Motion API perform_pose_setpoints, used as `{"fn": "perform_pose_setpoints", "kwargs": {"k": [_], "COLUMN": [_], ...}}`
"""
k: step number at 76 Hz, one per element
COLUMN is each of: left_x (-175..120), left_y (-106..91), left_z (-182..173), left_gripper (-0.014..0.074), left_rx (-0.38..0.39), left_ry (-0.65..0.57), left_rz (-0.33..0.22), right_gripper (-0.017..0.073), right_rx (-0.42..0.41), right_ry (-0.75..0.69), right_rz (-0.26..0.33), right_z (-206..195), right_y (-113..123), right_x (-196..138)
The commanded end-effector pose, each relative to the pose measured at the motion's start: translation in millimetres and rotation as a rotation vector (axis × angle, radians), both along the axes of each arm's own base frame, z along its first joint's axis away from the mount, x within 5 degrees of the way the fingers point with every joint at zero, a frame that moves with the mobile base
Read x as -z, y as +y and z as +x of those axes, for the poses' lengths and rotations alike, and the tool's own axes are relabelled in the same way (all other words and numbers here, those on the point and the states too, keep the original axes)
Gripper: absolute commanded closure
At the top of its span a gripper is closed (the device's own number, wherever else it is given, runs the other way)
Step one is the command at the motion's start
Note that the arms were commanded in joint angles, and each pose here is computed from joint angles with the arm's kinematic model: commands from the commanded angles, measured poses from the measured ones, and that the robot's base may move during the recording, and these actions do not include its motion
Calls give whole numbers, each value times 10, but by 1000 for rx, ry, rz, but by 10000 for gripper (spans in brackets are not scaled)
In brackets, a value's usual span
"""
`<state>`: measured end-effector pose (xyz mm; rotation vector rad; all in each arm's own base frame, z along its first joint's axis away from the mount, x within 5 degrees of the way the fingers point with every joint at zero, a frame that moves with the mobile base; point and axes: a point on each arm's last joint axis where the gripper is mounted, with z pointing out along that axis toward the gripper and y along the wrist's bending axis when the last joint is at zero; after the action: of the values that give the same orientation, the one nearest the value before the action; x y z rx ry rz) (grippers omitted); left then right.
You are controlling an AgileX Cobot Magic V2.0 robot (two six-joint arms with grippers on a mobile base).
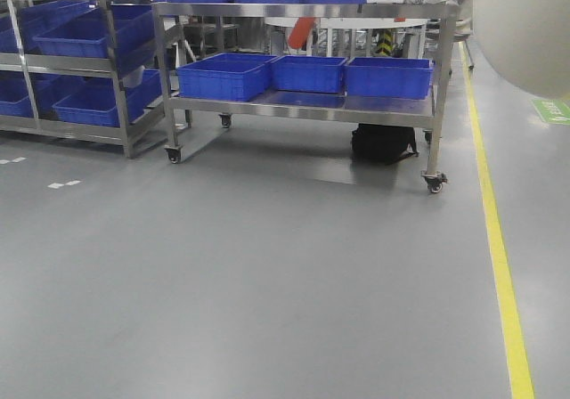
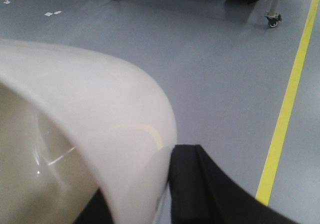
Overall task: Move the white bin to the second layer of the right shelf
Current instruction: 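Drive forward along the yellow floor line carrying the white bin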
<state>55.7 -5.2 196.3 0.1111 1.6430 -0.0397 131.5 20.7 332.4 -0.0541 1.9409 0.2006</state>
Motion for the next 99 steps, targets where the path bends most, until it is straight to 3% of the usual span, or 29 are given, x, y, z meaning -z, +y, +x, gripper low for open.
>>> {"fn": "perform_pose_setpoints", "kwargs": {"k": [1, 99], "left_x": [39, 39], "left_y": [-3, -3], "left_z": [7, 7], "left_gripper": [509, 509], "left_rx": [4, 4], "left_ry": [-62, -62], "left_rz": [-9, -9], "right_gripper": [511, 511], "right_rx": [17, 17], "right_ry": [-129, -129], "right_rz": [26, 26], "right_z": [17, 17], "right_y": [-12, -12], "right_x": [-197, -197]}}
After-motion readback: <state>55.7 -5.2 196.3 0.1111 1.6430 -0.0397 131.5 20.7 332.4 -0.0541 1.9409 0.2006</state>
